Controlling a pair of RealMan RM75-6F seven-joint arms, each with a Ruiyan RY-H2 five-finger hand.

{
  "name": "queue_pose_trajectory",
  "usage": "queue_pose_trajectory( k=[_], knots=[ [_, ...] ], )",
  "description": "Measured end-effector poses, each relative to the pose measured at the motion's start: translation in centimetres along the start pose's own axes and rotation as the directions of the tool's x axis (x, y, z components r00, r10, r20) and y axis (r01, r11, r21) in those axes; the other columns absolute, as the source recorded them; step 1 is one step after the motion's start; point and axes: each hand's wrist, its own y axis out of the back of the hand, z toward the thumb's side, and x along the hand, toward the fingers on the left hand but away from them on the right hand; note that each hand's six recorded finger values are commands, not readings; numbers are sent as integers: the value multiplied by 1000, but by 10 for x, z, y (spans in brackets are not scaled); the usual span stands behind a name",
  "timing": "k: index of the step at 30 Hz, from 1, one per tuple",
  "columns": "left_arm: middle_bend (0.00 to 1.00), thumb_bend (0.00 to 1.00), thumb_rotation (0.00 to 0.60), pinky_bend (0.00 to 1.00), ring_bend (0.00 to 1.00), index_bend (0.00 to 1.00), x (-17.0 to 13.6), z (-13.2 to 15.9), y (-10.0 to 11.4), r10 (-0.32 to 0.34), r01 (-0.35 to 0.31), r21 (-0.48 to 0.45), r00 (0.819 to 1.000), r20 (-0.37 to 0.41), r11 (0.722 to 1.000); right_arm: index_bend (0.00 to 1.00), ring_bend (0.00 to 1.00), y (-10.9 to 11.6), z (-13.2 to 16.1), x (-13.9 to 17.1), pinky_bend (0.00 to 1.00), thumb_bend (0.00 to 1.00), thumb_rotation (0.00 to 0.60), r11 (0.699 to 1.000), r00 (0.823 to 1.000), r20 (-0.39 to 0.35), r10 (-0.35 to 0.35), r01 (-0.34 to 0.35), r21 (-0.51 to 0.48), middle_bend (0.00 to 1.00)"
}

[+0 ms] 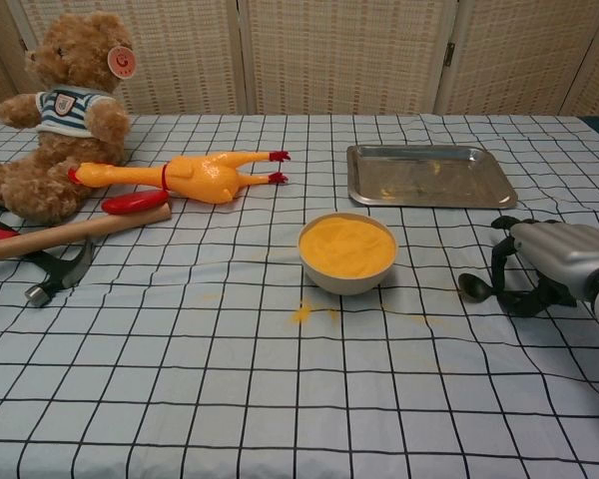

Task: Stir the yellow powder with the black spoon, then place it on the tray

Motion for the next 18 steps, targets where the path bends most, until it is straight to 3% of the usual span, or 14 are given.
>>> queue_pose_trajectory(
  k=[8,18],
  knots=[
    [0,470,600,159,0,0,-1,0,2,5,-5,0,1000,-2,1000,635,0,1,-1,0,0,398,600,1000,1000,3,-9,9,14,0],
    [0,470,600,159,0,0,-2,-1,2,6,-6,1,1000,-5,1000,650,0,31,5,7,0,413,600,997,996,-41,-74,74,-6,0]
  ],
)
